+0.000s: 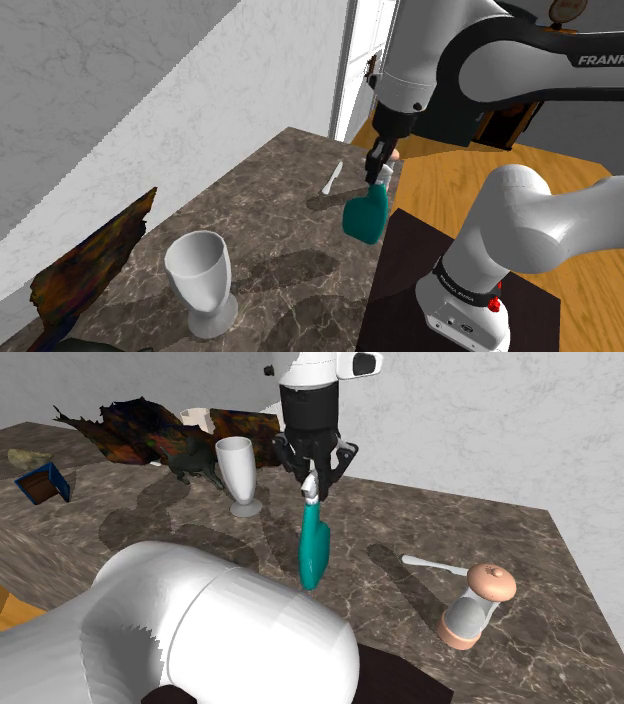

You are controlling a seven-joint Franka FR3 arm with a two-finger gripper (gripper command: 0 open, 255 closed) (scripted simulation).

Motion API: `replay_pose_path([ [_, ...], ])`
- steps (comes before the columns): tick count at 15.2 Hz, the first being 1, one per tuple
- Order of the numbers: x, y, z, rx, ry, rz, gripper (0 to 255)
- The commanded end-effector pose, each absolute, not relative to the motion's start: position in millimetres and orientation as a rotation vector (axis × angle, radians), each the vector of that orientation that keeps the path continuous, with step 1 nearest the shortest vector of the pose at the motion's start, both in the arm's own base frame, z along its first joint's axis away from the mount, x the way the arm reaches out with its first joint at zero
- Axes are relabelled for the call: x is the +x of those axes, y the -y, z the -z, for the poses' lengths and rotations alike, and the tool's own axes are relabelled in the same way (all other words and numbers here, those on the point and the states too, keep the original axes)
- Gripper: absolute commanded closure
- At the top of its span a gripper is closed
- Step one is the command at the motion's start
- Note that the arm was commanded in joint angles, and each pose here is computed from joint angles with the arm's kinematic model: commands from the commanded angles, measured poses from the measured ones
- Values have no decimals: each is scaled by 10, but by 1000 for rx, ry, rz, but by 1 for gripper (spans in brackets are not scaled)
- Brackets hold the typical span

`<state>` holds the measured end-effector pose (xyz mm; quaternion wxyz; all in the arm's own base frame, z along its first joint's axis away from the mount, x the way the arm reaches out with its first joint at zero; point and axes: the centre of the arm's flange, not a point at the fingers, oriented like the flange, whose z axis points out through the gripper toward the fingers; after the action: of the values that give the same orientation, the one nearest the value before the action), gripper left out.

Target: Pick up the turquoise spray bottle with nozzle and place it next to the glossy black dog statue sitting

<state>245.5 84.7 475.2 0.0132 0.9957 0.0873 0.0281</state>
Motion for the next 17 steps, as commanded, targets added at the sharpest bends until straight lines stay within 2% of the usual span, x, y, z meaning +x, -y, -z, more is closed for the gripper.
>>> replay_pose_path([
  [1,2460,-838,-4869,3102,-272,-87,255],
  [17,2460,-838,-5714,3102,-272,-87,255],
])
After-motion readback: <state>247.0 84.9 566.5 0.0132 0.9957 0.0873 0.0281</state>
